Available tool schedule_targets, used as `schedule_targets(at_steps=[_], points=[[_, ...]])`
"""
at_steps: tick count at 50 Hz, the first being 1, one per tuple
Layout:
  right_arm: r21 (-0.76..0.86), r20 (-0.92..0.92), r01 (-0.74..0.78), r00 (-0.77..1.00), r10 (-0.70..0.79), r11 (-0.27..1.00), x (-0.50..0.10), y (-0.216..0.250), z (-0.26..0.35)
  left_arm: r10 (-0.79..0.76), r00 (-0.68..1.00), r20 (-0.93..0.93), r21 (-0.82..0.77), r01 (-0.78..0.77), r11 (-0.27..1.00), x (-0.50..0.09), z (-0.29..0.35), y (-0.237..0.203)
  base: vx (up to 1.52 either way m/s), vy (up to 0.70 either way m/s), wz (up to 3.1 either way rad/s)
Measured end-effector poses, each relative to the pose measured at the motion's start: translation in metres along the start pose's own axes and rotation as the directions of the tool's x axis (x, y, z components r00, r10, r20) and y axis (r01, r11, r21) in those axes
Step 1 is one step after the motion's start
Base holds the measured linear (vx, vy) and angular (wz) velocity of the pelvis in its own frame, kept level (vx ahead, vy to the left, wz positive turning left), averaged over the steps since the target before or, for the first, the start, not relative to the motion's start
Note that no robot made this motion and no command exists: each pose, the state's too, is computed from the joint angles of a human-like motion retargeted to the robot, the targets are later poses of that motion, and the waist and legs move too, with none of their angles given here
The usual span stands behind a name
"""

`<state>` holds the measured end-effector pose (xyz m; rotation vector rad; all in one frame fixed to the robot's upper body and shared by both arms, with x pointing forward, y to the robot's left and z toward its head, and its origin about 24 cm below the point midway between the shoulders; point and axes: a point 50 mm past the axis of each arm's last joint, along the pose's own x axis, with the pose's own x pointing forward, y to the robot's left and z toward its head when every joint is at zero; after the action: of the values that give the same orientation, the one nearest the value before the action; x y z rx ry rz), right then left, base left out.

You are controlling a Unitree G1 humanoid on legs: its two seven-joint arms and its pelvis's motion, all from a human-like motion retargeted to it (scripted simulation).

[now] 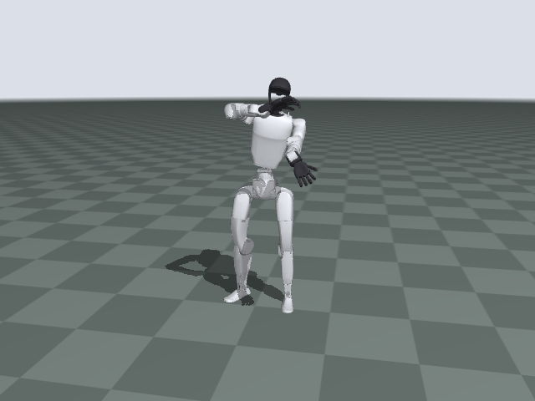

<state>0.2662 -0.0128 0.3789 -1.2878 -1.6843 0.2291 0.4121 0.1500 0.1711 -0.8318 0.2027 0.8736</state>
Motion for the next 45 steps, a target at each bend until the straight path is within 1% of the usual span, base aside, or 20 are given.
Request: schedule_targets(at_steps=[3, 5, 7, 11, 13, 15, 18, 20, 22, 23, 25, 28, 30, 33, 35, 38, 42, 45], points=[[-0.010, -0.010, 0.024, 1.000, -0.024, 1.000, 0.003, -0.006, -0.002, -0.091, 0.996, 0.014, 0.010, 0.091, 0.996, -0.037, 0.013, -0.042, 0.00, 0.00, 0.00], [-0.016, -0.013, 0.038, 0.999, -0.038, 0.999, 0.004, -0.009, -0.003, -0.129, 0.991, 0.030, 0.023, 0.129, 0.991, -0.054, 0.019, -0.057, 0.00, 0.00, 0.00], [-0.023, -0.016, 0.046, 0.999, -0.047, 0.999, 0.005, -0.012, -0.004, -0.151, 0.988, 0.044, 0.043, 0.149, 0.988, -0.062, 0.020, -0.064, 0.00, 0.00, 0.00], [-0.039, -0.023, 0.037, 0.999, -0.038, 0.999, 0.004, -0.016, -0.008, -0.176, 0.984, 0.035, 0.080, 0.172, 0.982, -0.053, 0.008, -0.055, 0.00, 0.00, 0.00], [-0.048, -0.025, 0.021, 0.999, -0.022, 0.999, 0.002, -0.017, -0.010, -0.189, 0.982, 0.016, 0.101, 0.187, 0.977, -0.037, -0.005, -0.040, 0.00, 0.00, 0.00], [-0.051, -0.025, 0.000, 1.000, -0.001, 0.999, 0.000, -0.016, -0.012, -0.210, 0.978, -0.006, 0.126, 0.209, 0.970, -0.015, -0.021, -0.014, 0.00, 0.00, 0.00], [-0.034, -0.029, -0.042, 0.999, 0.041, 0.999, -0.003, -0.013, -0.012, -0.257, 0.964, -0.067, 0.168, 0.265, 0.950, 0.022, -0.048, 0.043, 0.02, 0.02, 0.14], [-0.002, -0.034, -0.075, 0.997, 0.075, 0.997, -0.005, -0.008, -0.012, -0.282, 0.950, -0.131, 0.204, 0.304, 0.930, 0.046, -0.064, 0.096, 0.03, 0.02, 0.24], [0.041, -0.037, -0.105, 0.994, 0.106, 0.994, -0.008, -0.001, -0.010, -0.243, 0.951, -0.193, 0.264, 0.288, 0.920, 0.066, -0.073, 0.161, 0.04, 0.02, 0.24], [0.062, -0.037, -0.118, 0.992, 0.120, 0.991, -0.009, 0.002, -0.009, -0.194, 0.957, -0.215, 0.304, 0.254, 0.918, 0.073, -0.074, 0.197, 0.04, 0.01, 0.22], [0.096, -0.035, -0.139, 0.989, 0.143, 0.986, -0.012, 0.009, -0.007, -0.041, 0.972, -0.231, 0.396, 0.133, 0.909, 0.081, -0.069, 0.274, 0.05, 0.01, 0.21], [0.126, -0.039, -0.170, 0.984, 0.176, 0.977, -0.019, 0.019, -0.007, 0.278, 0.946, -0.168, 0.511, -0.157, 0.845, 0.072, -0.040, 0.391, 0.05, 0.00, 0.19], [0.130, -0.046, -0.195, 0.978, 0.202, 0.972, -0.024, 0.024, -0.008, 0.471, 0.877, -0.093, 0.543, -0.352, 0.763, 0.052, -0.009, 0.460, 0.05, -0.01, 0.18], [0.130, -0.068, -0.228, 0.969, 0.239, 0.965, -0.033, 0.032, -0.013, 0.675, 0.737, 0.038, 0.530, -0.588, 0.611, 0.008, 0.050, 0.543, 0.06, 0.00, 0.20], [0.121, -0.088, -0.252, 0.961, 0.263, 0.960, -0.040, 0.036, -0.018, 0.759, 0.639, 0.124, 0.505, -0.700, 0.506, -0.026, 0.092, 0.581, 0.05, 0.00, 0.23], [0.113, -0.119, -0.274, 0.951, 0.286, 0.955, -0.048, 0.041, -0.024, 0.839, 0.486, 0.244, 0.465, -0.818, 0.339, -0.079, 0.150, 0.618, 0.04, 0.01, 0.23], [0.105, -0.140, -0.283, 0.945, 0.296, 0.953, -0.052, 0.048, -0.028, 0.889, 0.288, 0.355, 0.404, -0.905, 0.132, -0.141, 0.205, 0.639, 0.02, 0.01, 0.10], [0.097, -0.139, -0.273, 0.948, 0.285, 0.957, -0.048, 0.053, -0.027, 0.904, 0.188, 0.384, 0.365, -0.930, 0.038, -0.169, 0.222, 0.645, 0.00, 0.00, 0.00]])
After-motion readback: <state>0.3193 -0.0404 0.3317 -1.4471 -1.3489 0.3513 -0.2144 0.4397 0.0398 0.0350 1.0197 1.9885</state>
